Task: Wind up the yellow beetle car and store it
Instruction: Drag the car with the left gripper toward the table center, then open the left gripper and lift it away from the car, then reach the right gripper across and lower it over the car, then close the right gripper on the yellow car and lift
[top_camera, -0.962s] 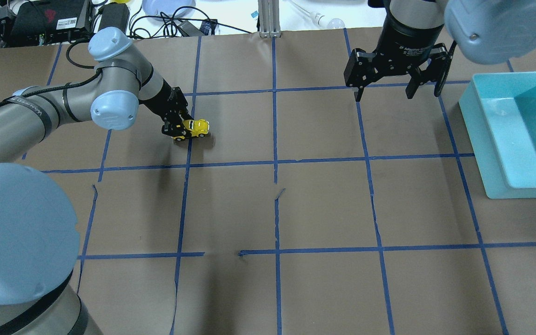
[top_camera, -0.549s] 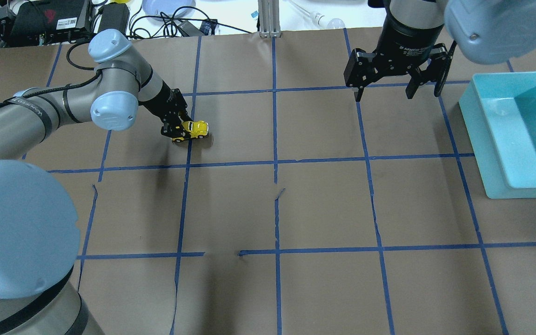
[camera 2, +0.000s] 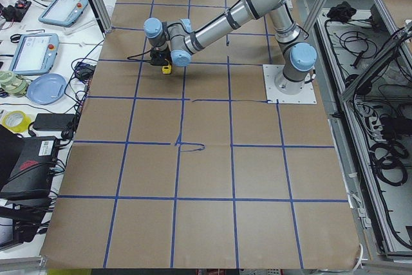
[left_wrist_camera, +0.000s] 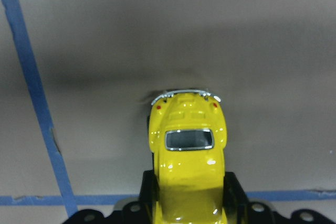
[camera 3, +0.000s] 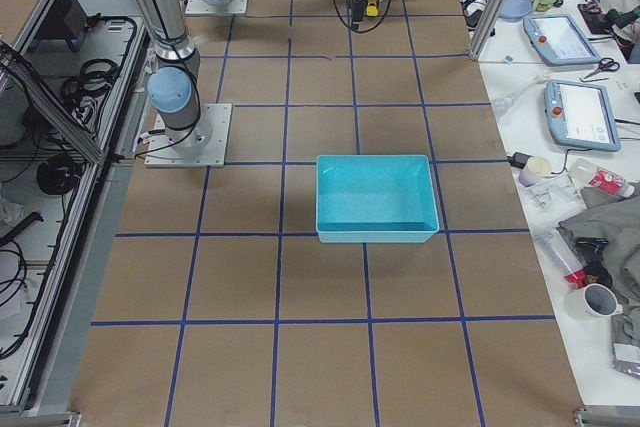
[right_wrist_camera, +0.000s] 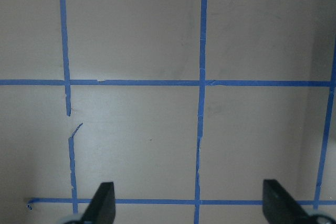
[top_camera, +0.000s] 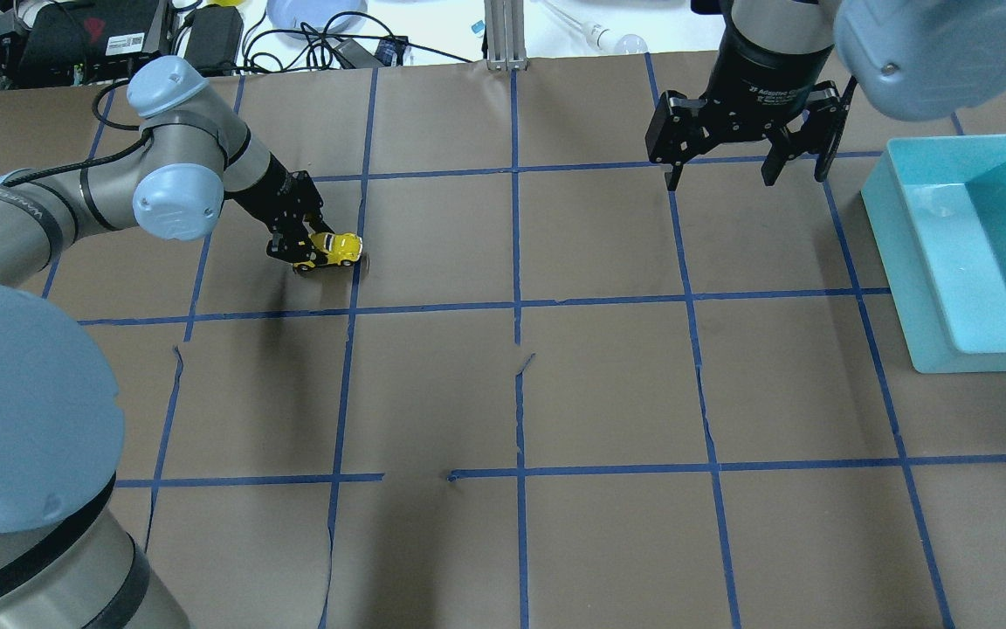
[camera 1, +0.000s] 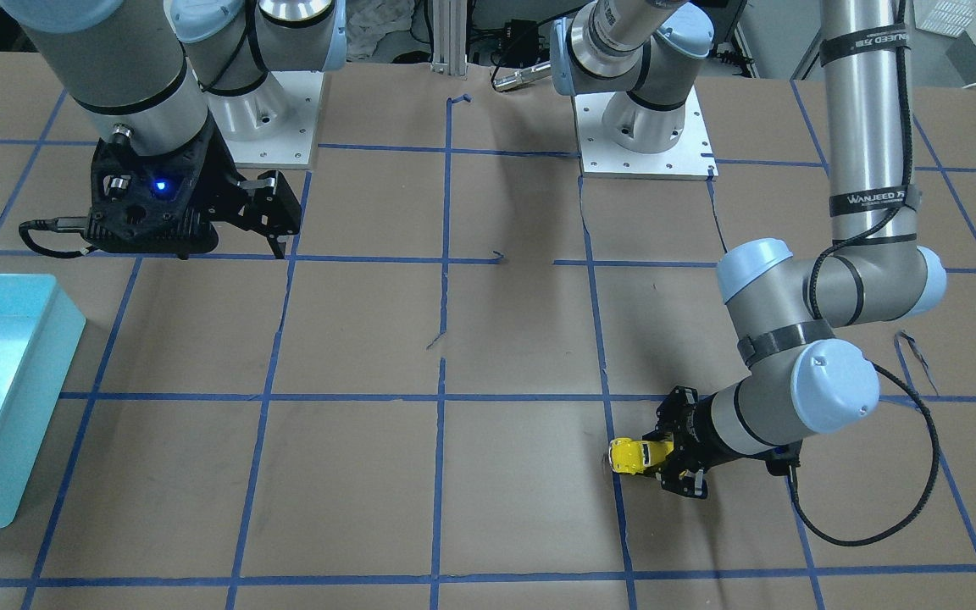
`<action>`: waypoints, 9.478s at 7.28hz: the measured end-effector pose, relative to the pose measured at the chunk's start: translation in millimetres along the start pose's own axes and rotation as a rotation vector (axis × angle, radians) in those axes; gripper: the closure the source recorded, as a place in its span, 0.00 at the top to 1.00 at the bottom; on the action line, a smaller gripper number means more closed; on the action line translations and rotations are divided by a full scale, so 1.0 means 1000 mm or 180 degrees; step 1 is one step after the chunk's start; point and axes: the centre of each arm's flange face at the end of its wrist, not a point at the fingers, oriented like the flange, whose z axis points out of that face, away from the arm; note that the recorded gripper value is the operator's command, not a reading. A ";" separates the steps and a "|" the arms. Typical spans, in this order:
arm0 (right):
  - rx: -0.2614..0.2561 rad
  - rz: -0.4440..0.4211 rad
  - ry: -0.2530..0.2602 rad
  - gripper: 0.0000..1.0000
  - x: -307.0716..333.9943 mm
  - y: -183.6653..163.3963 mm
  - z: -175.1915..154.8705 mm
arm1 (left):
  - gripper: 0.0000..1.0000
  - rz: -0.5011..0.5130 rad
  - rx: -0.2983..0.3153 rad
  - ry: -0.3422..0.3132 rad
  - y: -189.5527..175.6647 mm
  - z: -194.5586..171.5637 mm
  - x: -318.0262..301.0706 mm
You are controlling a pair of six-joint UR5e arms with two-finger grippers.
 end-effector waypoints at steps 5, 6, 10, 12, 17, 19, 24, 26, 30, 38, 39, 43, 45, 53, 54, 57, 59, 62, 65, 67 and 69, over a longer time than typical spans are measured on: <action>0.0005 0.0000 -0.0005 1.00 0.000 -0.001 0.000 | 0.00 -0.0001 0.0080 -0.0058 -0.053 -0.012 -0.007; 0.0004 0.0000 -0.0005 1.00 0.000 -0.001 0.000 | 0.00 -0.0026 0.0077 -0.0052 -0.064 -0.016 -0.008; -0.0003 0.0000 -0.0006 1.00 0.000 -0.001 0.001 | 0.00 -0.0001 0.0049 -0.0045 -0.111 -0.021 -0.018; -0.0002 -0.0001 -0.0009 1.00 -0.001 -0.001 0.001 | 0.00 0.0011 0.0037 -0.0052 -0.124 -0.023 -0.022; -0.0006 -0.0010 -0.0005 1.00 -0.003 0.000 0.001 | 0.80 -0.0037 0.0027 0.0046 -0.122 -0.041 -0.023; -0.0005 -0.0010 -0.0008 1.00 -0.003 0.000 0.001 | 0.81 0.0079 0.0104 0.0128 -0.088 -0.062 -0.021; -0.0006 -0.0010 -0.0004 1.00 -0.003 0.000 0.001 | 0.81 0.0352 0.0211 0.0283 -0.047 -0.122 -0.036; -0.0007 -0.0013 -0.0004 1.00 -0.003 0.000 0.002 | 0.83 0.0616 0.0447 0.0203 -0.018 -0.144 -0.045; -0.0001 -0.0018 0.0008 1.00 -0.002 0.000 0.001 | 1.00 0.2153 0.0906 -0.0311 0.013 -0.227 -0.069; 0.0251 -0.0085 -0.0015 1.00 -0.001 -0.008 -0.021 | 1.00 0.4067 0.0843 -0.0649 0.063 -0.304 -0.141; 0.0314 -0.0176 -0.0012 1.00 -0.001 -0.009 -0.024 | 1.00 0.4146 0.0806 -0.0680 0.066 -0.304 -0.143; 0.0317 -0.0726 0.0017 1.00 -0.006 -0.013 -0.016 | 1.00 0.4406 0.0770 -0.0719 0.106 -0.299 -0.159; 0.0388 -0.1274 0.0029 1.00 -0.011 -0.038 0.010 | 1.00 0.4492 0.0651 -0.0568 0.119 -0.297 -0.165; 0.0693 -0.4978 -0.0283 0.99 -0.178 -0.091 0.171 | 1.00 0.4590 0.0629 -0.0630 0.113 -0.292 -0.169; 0.0683 -0.5231 -0.0290 0.99 -0.203 -0.095 0.187 | 1.00 0.4586 0.0629 -0.0637 0.112 -0.292 -0.169; 0.0634 -0.5446 -0.0332 1.00 -0.259 -0.118 0.232 | 1.00 0.4583 0.0629 -0.0644 0.111 -0.292 -0.169; 0.0507 -0.5426 -0.0379 1.00 -0.279 -0.120 0.258 | 1.00 0.4581 0.0630 -0.0643 0.110 -0.292 -0.168; 0.0405 -0.5452 -0.0394 0.89 -0.289 -0.120 0.281 | 1.00 0.4652 0.0624 -0.0652 0.109 -0.291 -0.168; 0.0394 -0.5521 -0.0340 0.10 -0.289 -0.121 0.287 | 1.00 0.4665 0.0625 -0.0646 0.109 -0.292 -0.168; 0.0381 -0.5612 -0.0251 0.10 -0.287 -0.122 0.284 | 1.00 0.4666 0.0624 -0.0647 0.109 -0.291 -0.167; 0.0406 -0.5628 -0.0144 0.10 -0.284 -0.121 0.268 | 1.00 0.4669 0.0624 -0.0652 0.108 -0.291 -0.167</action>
